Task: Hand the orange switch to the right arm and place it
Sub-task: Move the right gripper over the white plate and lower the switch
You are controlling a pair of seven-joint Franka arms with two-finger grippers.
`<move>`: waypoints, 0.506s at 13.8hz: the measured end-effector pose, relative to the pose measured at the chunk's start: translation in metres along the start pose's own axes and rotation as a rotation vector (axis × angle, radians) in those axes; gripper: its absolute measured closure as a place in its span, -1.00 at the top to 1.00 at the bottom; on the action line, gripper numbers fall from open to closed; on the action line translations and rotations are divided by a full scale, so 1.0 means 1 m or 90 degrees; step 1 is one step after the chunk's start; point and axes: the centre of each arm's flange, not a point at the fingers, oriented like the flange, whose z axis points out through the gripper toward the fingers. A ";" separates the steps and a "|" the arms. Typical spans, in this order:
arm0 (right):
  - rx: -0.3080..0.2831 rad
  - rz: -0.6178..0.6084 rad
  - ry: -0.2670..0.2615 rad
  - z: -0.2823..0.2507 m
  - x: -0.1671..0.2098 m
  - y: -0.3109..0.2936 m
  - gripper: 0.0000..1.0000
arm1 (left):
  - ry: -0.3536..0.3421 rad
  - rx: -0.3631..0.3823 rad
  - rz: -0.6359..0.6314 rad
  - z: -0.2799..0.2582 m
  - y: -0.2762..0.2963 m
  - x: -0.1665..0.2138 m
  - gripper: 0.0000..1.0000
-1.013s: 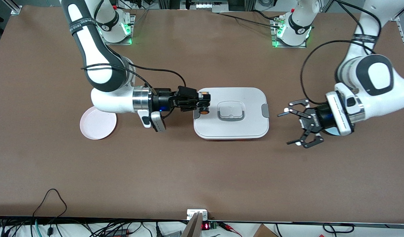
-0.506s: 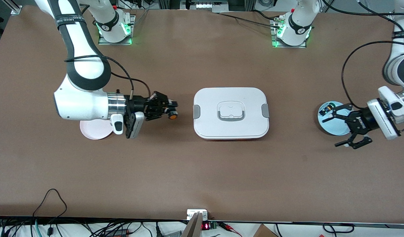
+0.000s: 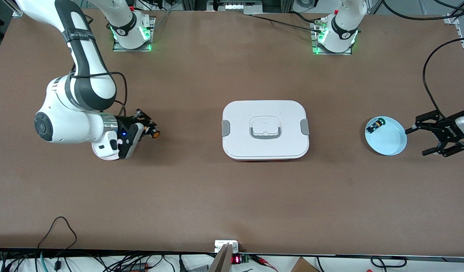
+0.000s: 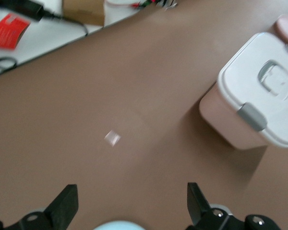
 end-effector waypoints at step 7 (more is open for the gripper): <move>-0.118 -0.255 -0.144 0.038 -0.077 0.053 -0.32 | -0.197 0.154 -0.165 -0.093 0.056 0.070 1.00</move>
